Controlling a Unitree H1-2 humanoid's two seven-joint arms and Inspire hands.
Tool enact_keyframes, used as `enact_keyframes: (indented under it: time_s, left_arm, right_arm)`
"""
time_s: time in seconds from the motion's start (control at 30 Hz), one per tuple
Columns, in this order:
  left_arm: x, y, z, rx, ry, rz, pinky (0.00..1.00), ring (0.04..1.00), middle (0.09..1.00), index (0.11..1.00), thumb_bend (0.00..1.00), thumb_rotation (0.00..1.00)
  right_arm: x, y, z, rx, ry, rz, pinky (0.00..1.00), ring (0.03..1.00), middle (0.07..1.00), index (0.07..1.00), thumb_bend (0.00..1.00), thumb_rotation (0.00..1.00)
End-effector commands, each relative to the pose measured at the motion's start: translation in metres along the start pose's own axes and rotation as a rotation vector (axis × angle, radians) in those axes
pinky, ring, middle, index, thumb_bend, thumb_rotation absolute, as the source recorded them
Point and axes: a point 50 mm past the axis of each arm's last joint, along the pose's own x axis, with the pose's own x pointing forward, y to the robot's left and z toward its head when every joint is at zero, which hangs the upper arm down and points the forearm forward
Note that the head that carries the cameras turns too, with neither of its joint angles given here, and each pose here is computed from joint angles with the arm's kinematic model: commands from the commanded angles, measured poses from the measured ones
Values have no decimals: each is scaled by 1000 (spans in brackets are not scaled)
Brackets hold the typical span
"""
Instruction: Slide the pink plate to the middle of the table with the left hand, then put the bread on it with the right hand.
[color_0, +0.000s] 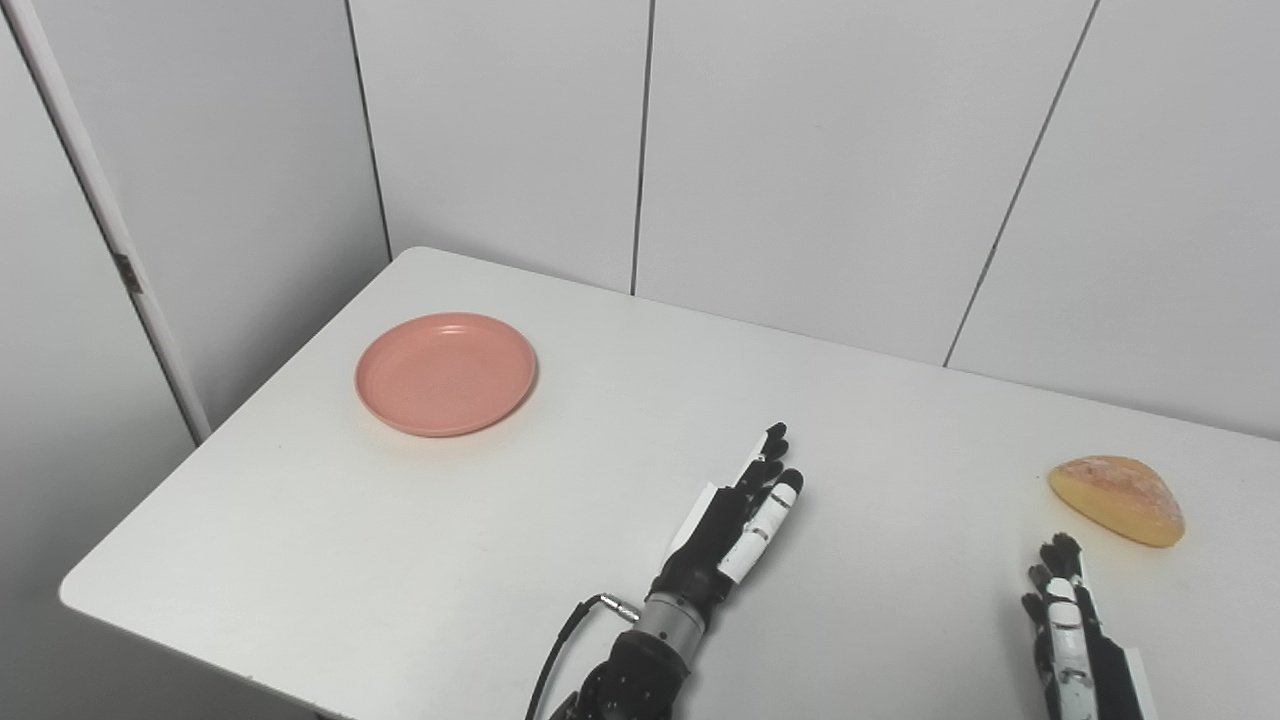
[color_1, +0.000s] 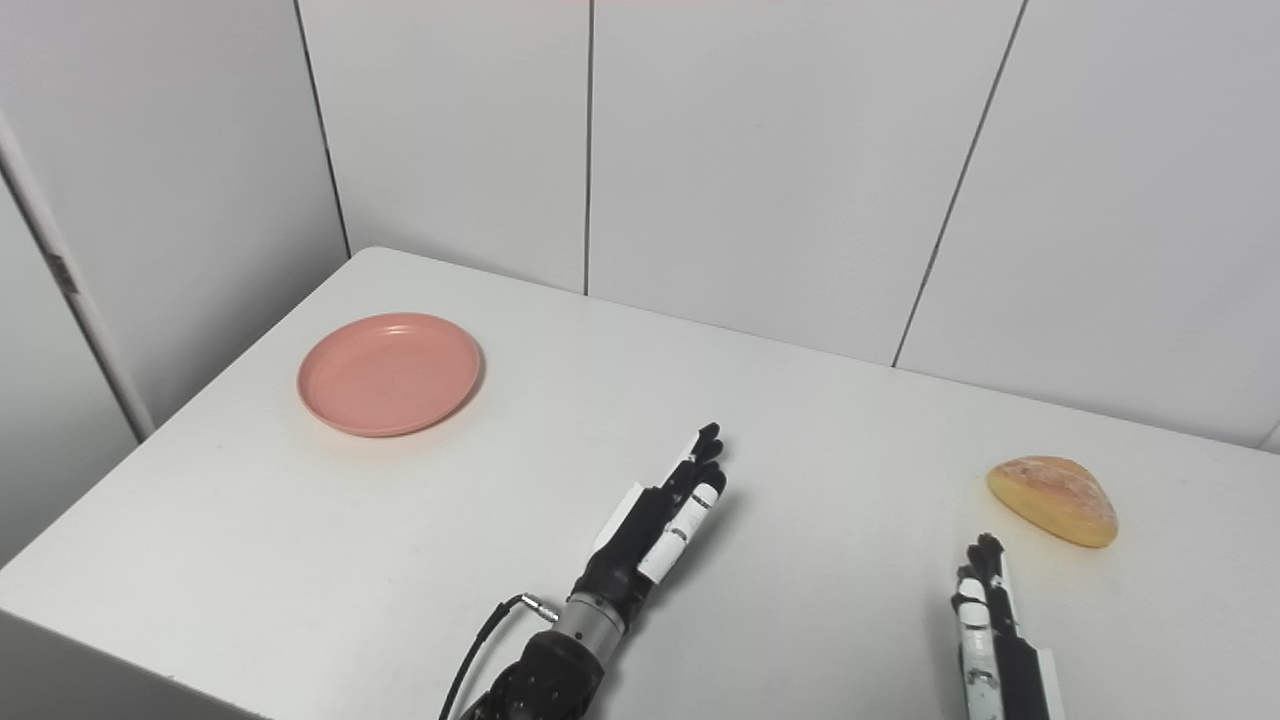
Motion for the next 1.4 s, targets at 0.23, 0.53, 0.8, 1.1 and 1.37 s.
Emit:
enact_keyframes:
  time_s: [0.23, 0.53, 0.8, 1.1, 1.37]
  left_arm:
    - [-11, -2, -20, 7, 30, 11, 939, 974, 995, 1000, 390, 1000]
    - [-11, 4, -2, -7, -13, 25, 941, 981, 999, 1000, 429, 1000]
    - [-9, 18, 23, -42, -57, 59, 940, 975, 993, 988, 410, 1000]
    - [-5, 53, 64, -13, -113, 52, 957, 971, 974, 962, 451, 1000]
    - [5, 88, 98, -28, -192, 71, 929, 939, 957, 948, 471, 1000]
  right_arm:
    - [-3, -3, -1, 12, -28, -5, 1000, 1000, 1000, 1000, 134, 1000]
    - [-7, -1, 6, 23, -35, -8, 1000, 1000, 1000, 1000, 144, 1000]
    - [-6, 0, 8, 27, -26, -4, 1000, 1000, 1000, 1000, 149, 1000]
    - [-3, -1, 7, 16, -33, -8, 1000, 1000, 1000, 1000, 129, 1000]
    - [-1, 0, 6, 9, -30, -8, 1000, 1000, 1000, 1000, 140, 1000]
